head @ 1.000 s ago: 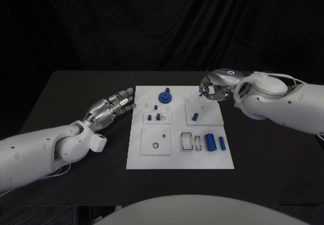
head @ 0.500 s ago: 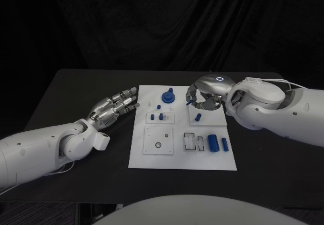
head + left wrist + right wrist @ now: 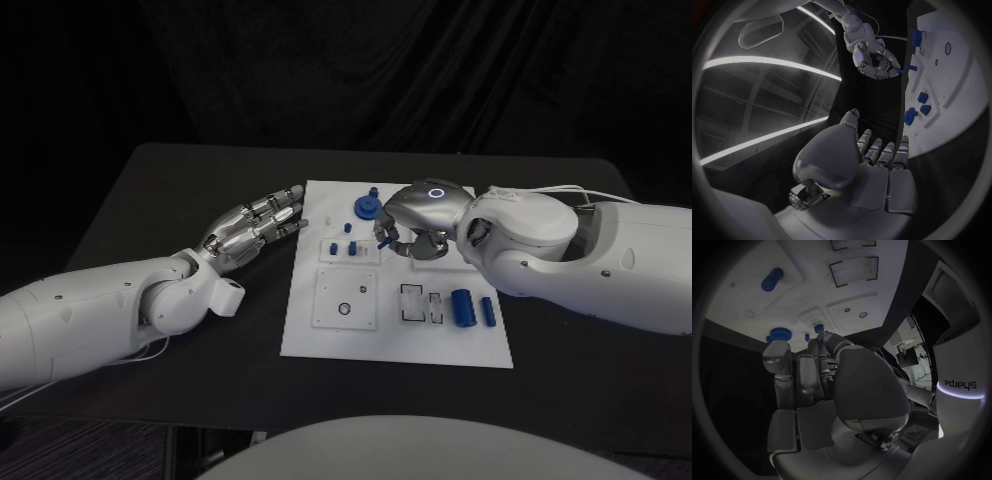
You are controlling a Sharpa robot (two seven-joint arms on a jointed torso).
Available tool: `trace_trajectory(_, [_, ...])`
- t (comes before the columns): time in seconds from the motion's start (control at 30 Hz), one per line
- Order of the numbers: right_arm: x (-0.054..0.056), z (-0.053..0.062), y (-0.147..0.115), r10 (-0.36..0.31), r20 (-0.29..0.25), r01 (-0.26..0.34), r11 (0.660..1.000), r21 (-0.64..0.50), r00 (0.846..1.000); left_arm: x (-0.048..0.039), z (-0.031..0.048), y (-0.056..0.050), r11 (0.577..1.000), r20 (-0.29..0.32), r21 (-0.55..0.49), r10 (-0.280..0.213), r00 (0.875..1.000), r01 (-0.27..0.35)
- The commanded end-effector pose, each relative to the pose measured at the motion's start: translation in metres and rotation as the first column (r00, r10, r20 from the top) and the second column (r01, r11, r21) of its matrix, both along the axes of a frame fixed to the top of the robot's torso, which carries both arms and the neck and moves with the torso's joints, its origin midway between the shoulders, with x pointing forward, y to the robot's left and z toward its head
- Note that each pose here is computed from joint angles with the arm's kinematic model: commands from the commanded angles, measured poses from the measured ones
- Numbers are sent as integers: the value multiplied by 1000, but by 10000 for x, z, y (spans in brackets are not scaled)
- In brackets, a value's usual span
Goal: Assemble the parts on the task board
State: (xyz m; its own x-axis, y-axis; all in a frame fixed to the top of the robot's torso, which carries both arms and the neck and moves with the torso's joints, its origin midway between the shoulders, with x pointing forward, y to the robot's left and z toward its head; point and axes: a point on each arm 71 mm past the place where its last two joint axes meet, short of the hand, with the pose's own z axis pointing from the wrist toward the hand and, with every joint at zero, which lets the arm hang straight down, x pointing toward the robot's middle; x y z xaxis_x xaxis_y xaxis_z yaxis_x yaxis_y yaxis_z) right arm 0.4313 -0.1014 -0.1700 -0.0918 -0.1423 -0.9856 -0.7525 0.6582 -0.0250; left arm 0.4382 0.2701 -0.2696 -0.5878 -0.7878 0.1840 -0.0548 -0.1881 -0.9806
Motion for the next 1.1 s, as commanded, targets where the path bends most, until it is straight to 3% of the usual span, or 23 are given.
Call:
trace_trajectory(0.03, [-45, -52, 72, 29, 30, -27, 997, -70, 999, -4, 66, -8, 997, 73, -77, 10, 997, -4])
trace_trajectory(0.37, [-128, -187, 222, 68, 8, -67, 994, -83, 998, -3, 53, -29, 997, 66, -79, 0, 998, 5])
trace_trajectory(1.1, [-237, -383, 369, 118, 39, -111, 980, -163, 992, -4, 21, -56, 997, 54, -80, -11, 998, 16])
